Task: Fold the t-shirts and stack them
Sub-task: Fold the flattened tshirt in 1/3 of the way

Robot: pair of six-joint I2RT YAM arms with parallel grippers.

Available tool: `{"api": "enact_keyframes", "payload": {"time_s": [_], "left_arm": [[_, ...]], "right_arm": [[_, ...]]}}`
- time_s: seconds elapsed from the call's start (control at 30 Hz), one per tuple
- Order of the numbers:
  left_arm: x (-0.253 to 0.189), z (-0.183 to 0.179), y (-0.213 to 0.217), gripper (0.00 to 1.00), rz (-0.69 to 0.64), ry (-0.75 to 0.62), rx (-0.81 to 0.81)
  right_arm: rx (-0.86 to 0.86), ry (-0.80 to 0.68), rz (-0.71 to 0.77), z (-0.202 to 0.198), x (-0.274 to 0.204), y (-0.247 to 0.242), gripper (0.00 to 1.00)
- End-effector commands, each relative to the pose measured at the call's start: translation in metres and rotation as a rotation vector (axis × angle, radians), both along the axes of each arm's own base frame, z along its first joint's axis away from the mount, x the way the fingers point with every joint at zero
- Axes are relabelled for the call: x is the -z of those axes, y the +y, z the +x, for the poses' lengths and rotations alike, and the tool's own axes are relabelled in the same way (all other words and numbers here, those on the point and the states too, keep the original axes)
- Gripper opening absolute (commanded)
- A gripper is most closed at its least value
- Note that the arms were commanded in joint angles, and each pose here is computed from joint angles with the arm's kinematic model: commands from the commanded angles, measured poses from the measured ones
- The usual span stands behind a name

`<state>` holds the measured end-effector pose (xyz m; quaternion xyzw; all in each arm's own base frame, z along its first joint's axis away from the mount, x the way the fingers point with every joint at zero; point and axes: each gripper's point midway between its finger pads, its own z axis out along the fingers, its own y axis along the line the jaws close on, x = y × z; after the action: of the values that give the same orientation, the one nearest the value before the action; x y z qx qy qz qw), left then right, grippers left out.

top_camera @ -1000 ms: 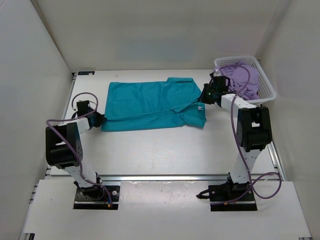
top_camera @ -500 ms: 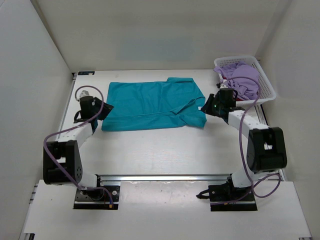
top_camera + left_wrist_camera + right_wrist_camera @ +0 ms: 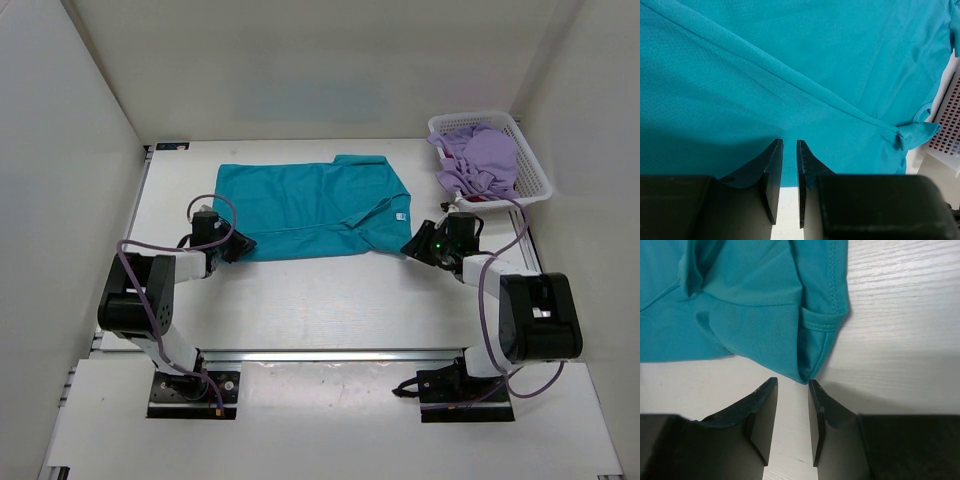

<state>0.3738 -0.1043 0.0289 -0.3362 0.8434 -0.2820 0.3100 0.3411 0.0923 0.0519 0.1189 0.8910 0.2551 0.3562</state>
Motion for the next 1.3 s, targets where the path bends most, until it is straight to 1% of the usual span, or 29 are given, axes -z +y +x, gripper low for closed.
{"api": "enact_keyframes", "payload": {"time_s": [0.0, 0.13, 0.2, 0.23, 0.4, 0.43, 0.53, 0.63, 0.67, 0.73, 0.8, 0.87, 0.9, 0.93, 1.0, 1.03, 1.07, 1.1, 1.17, 1.27], "left_arm": [[-0.021, 0.018, -0.002, 0.28, -0.021, -0.086, -0.005], [-0.007, 0.009, 0.006, 0.28, -0.018, -0.049, -0.016], [-0.001, 0.006, 0.005, 0.28, -0.033, -0.031, -0.012], [0.002, 0.005, 0.008, 0.26, -0.021, -0.021, -0.022], [0.008, 0.005, 0.01, 0.27, 0.007, -0.007, -0.018], [0.008, 0.006, 0.014, 0.27, 0.017, -0.009, -0.031], [0.012, 0.004, 0.018, 0.27, 0.033, -0.002, -0.036], [0.022, 0.003, 0.019, 0.27, 0.037, 0.032, -0.041], [0.02, 0.006, 0.019, 0.25, 0.032, 0.024, -0.034], [0.02, 0.004, 0.021, 0.27, 0.043, 0.029, -0.039], [0.016, 0.007, 0.022, 0.27, 0.045, 0.024, -0.041], [0.018, 0.004, 0.022, 0.27, 0.058, 0.041, -0.029], [0.018, 0.003, 0.022, 0.27, 0.053, 0.048, -0.026], [0.019, -0.001, 0.022, 0.27, 0.044, 0.062, -0.019], [0.026, -0.008, 0.021, 0.26, 0.014, 0.099, -0.005], [0.024, -0.007, 0.024, 0.25, 0.014, 0.096, -0.007], [0.025, -0.01, 0.027, 0.25, 0.019, 0.106, -0.006], [0.024, -0.011, 0.029, 0.25, 0.03, 0.101, -0.01], [0.026, -0.018, 0.033, 0.25, 0.056, 0.119, -0.01], [0.023, -0.02, 0.035, 0.24, 0.068, 0.121, -0.001]], "right_arm": [[-0.031, -0.087, 0.067, 0.019, -0.015, 0.009, 0.3], [0.0, -0.041, 0.073, 0.019, -0.004, 0.007, 0.29], [0.018, -0.044, 0.047, 0.02, -0.003, 0.006, 0.29], [0.026, -0.033, 0.042, 0.016, 0.0, 0.004, 0.29], [0.096, -0.017, -0.024, 0.012, 0.009, -0.014, 0.31], [0.086, -0.023, -0.033, 0.012, 0.008, -0.014, 0.32], [0.068, 0.009, -0.015, 0.008, 0.017, -0.012, 0.33], [0.03, 0.018, 0.034, 0.012, 0.019, -0.004, 0.32], [0.022, 0.029, 0.059, 0.01, 0.02, 0.0, 0.31], [0.026, 0.02, 0.081, 0.013, 0.02, 0.001, 0.28], [0.037, 0.007, 0.097, 0.02, 0.015, 0.0, 0.18], [0.052, -0.002, 0.088, 0.021, 0.012, -0.003, 0.1], [0.068, -0.014, 0.079, 0.024, 0.008, -0.007, 0.09], [0.082, -0.002, 0.066, 0.02, 0.011, -0.01, 0.08], [0.101, -0.014, 0.05, 0.02, 0.001, -0.013, 0.05], [0.11, 0.006, 0.031, 0.014, 0.006, -0.017, 0.04], [0.116, 0.002, 0.024, 0.013, 0.001, -0.019, 0.04], [0.14, -0.004, 0.009, 0.011, -0.002, -0.029, 0.03], [0.168, 0.037, -0.027, -0.003, 0.008, -0.036, 0.02], [0.17, 0.047, -0.04, -0.018, 0.012, -0.041, 0.0]]}}
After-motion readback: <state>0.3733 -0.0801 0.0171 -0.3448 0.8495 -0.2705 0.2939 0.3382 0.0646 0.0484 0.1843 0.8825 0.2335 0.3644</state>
